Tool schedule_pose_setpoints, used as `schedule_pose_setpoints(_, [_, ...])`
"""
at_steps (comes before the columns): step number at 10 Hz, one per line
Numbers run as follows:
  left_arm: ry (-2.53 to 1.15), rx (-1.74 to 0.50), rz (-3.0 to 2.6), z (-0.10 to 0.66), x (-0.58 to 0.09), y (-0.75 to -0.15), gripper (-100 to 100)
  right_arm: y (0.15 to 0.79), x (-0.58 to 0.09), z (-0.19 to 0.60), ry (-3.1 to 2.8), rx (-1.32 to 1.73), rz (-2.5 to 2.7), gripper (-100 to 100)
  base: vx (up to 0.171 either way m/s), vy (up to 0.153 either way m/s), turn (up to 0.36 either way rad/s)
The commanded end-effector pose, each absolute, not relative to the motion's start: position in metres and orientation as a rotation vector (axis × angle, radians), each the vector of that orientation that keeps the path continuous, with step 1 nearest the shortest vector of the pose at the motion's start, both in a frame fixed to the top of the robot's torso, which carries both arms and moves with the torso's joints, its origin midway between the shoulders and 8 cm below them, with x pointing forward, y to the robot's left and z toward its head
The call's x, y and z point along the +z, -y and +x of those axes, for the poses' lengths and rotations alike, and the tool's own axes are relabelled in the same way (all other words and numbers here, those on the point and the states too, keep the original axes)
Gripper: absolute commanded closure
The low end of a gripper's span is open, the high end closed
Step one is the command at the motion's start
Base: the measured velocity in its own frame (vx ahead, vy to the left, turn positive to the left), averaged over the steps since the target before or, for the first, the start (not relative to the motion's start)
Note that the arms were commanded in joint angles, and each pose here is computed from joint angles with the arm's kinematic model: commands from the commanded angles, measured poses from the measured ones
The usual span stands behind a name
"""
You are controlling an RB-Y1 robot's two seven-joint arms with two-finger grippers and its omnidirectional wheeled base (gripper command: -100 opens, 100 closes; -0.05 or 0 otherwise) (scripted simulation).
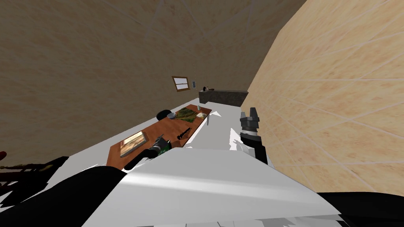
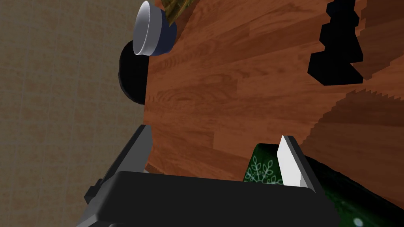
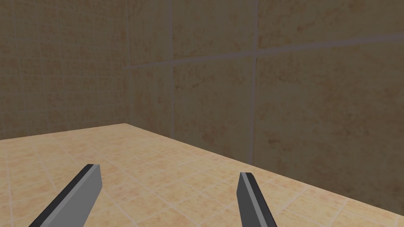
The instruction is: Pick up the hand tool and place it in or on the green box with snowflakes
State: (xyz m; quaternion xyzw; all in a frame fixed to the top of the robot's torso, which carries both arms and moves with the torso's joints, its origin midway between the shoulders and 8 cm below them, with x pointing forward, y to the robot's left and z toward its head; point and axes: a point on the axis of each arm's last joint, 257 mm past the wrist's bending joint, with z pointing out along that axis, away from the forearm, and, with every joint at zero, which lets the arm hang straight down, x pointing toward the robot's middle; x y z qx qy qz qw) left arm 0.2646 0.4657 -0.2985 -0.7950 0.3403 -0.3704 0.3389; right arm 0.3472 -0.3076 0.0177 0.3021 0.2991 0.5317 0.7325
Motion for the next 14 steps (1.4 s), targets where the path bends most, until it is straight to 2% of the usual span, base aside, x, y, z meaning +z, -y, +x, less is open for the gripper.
schedule_pose_setpoints(1, [-0.876, -0.930, -2.125, 0.255, -0.308, -0.468, -100, 0.308, 0.018, 0.347, -0.658, 1.170, 0.665, 0, 0.074, -0.016, -0.099])
schedule_pose_setpoints(9, [-0.737, -0.688, -2.459, 0.170, -0.377, -0.491, -100, 0.308, 0.018, 0.347, -0.658, 1.170, 0.665, 0, 0.092, -0.019, -0.144])
schedule_pose_setpoints(11, [-0.640, -0.574, -2.595, 0.126, -0.405, -0.496, -100, 0.308, 0.018, 0.347, -0.658, 1.170, 0.665, 0, 0.144, -0.014, -0.246])
schedule_pose_setpoints(14, [-0.590, -0.493, -2.678, 0.099, -0.421, -0.494, -100, 0.308, 0.018, 0.347, -0.658, 1.170, 0.665, 0, 0.116, -0.013, -0.131])
